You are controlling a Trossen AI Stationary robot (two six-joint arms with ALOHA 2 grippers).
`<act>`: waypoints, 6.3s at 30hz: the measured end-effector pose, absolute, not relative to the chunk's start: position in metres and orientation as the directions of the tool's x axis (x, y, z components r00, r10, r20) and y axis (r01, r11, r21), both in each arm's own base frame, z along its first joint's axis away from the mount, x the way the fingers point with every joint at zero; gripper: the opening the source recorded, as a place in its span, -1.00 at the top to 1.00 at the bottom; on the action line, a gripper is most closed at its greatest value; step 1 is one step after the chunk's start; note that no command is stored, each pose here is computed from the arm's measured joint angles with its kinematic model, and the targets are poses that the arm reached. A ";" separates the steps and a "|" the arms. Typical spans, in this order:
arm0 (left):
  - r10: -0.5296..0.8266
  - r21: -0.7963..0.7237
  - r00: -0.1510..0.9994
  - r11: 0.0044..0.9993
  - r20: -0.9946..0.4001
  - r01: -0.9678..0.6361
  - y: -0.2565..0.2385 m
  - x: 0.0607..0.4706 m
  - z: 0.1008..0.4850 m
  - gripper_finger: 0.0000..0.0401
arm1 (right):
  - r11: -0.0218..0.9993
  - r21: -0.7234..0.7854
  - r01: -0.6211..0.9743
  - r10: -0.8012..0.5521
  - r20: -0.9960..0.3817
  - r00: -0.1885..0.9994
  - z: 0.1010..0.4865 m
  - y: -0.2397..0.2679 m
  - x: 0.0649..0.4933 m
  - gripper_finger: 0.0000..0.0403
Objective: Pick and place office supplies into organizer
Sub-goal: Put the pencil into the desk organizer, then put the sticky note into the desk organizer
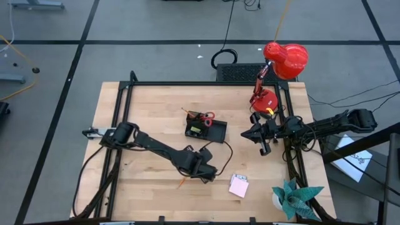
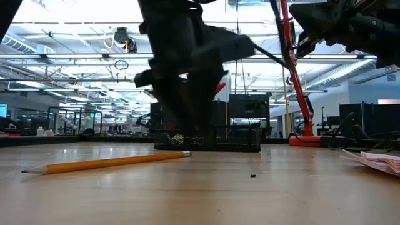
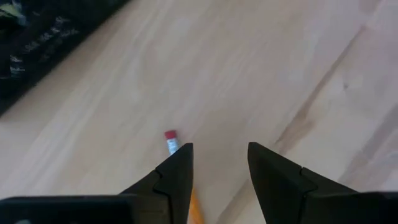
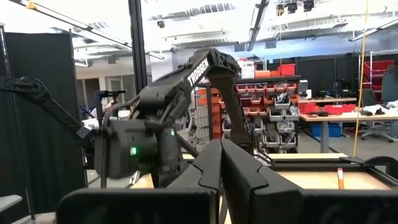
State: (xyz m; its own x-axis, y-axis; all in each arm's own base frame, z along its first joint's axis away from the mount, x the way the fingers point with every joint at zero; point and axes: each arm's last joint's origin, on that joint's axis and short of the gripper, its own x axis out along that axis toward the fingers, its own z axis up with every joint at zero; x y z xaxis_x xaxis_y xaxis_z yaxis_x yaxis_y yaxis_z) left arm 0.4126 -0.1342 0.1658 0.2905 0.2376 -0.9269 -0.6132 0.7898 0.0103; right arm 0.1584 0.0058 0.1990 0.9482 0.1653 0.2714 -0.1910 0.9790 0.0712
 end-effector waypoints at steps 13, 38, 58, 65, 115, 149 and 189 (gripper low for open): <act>0.249 0.093 0.170 0.779 -0.953 -0.621 -0.131 0.408 0.147 0.21 | 0.979 0.071 -0.191 0.165 0.275 0.947 0.199 0.006 0.158 0.98; 0.112 0.104 0.152 0.993 -0.982 -0.056 -0.137 0.406 0.126 0.82 | 0.979 0.072 -0.190 0.165 0.267 0.949 0.199 0.006 0.159 0.98; 0.137 0.137 0.209 0.990 -0.968 -0.014 -0.138 0.409 0.130 0.95 | 0.979 0.072 -0.190 0.165 0.266 0.950 0.199 0.006 0.159 0.98; 0.181 0.202 0.300 0.979 -0.936 0.040 -0.143 0.410 0.144 0.81 | 0.979 0.072 -0.190 0.165 0.263 0.950 0.198 0.006 0.159 0.98; 0.032 0.320 0.989 0.947 -0.147 0.017 0.041 0.317 0.273 0.82 | 0.982 0.061 -0.180 0.160 0.252 0.955 0.197 0.006 0.159 0.98; 0.102 0.082 0.992 0.992 -0.070 -0.097 0.080 0.289 0.195 0.82 | 0.989 0.063 -0.131 0.107 0.291 0.951 0.201 0.004 0.158 0.98; 0.043 0.153 0.999 0.987 -0.013 -0.041 0.068 0.306 0.199 0.09 | 0.988 0.069 -0.138 0.112 0.286 0.952 0.201 0.004 0.158 0.98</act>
